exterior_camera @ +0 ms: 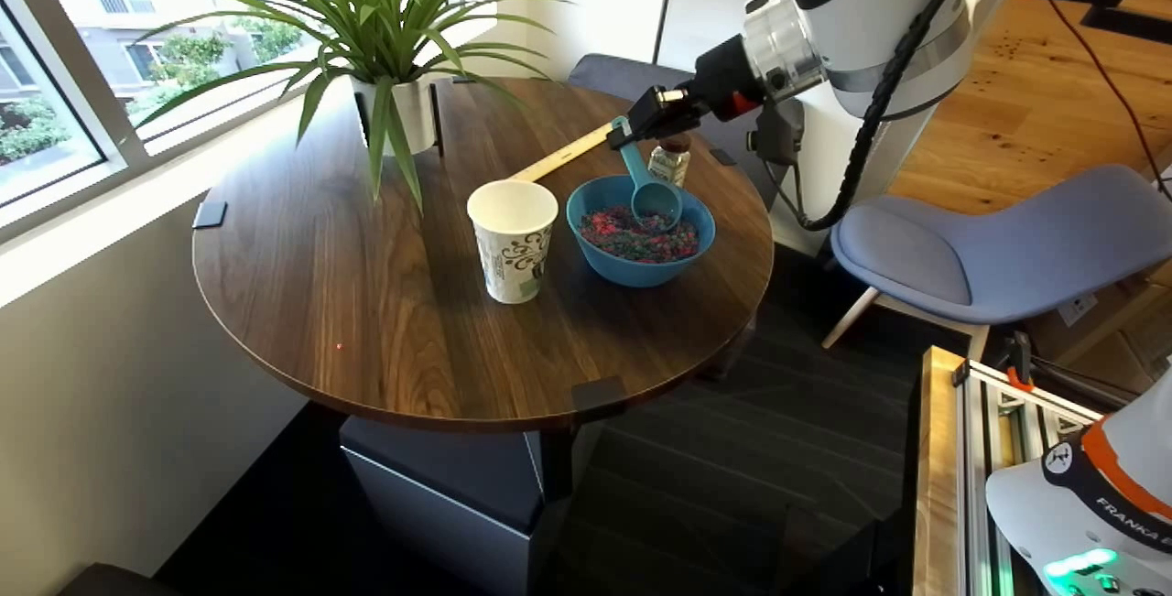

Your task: Use the blue spoon to place some cereal from the bowl into the coffee cup.

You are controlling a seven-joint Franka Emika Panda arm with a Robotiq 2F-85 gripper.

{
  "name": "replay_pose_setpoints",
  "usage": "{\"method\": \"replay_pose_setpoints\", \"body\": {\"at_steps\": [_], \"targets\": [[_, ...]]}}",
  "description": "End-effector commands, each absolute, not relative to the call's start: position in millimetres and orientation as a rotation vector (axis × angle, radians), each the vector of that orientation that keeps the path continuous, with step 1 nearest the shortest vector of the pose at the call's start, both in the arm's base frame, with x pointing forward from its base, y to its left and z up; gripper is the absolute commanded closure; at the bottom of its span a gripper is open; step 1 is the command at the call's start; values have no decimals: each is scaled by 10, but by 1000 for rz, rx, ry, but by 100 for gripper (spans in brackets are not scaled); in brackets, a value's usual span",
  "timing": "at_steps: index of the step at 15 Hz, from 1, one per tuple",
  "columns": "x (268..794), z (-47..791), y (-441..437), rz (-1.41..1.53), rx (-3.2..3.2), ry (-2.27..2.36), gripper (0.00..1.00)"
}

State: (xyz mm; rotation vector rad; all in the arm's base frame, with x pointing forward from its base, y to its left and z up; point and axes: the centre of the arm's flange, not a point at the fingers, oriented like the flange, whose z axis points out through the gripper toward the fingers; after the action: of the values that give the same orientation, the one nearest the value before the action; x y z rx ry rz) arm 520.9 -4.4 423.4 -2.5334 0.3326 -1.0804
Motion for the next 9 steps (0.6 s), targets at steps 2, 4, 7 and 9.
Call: {"method": "replay_pose_setpoints", "body": {"at_steps": [2, 4, 7, 9], "targets": [[5248, 4222, -108, -1137, -2543, 329, 98], [5203, 4271, -142, -1200, -2557, 290, 98], [5208, 4234, -112, -1199, -2593, 212, 98], [5227, 4133, -47, -1168, -2613, 148, 98]]}}
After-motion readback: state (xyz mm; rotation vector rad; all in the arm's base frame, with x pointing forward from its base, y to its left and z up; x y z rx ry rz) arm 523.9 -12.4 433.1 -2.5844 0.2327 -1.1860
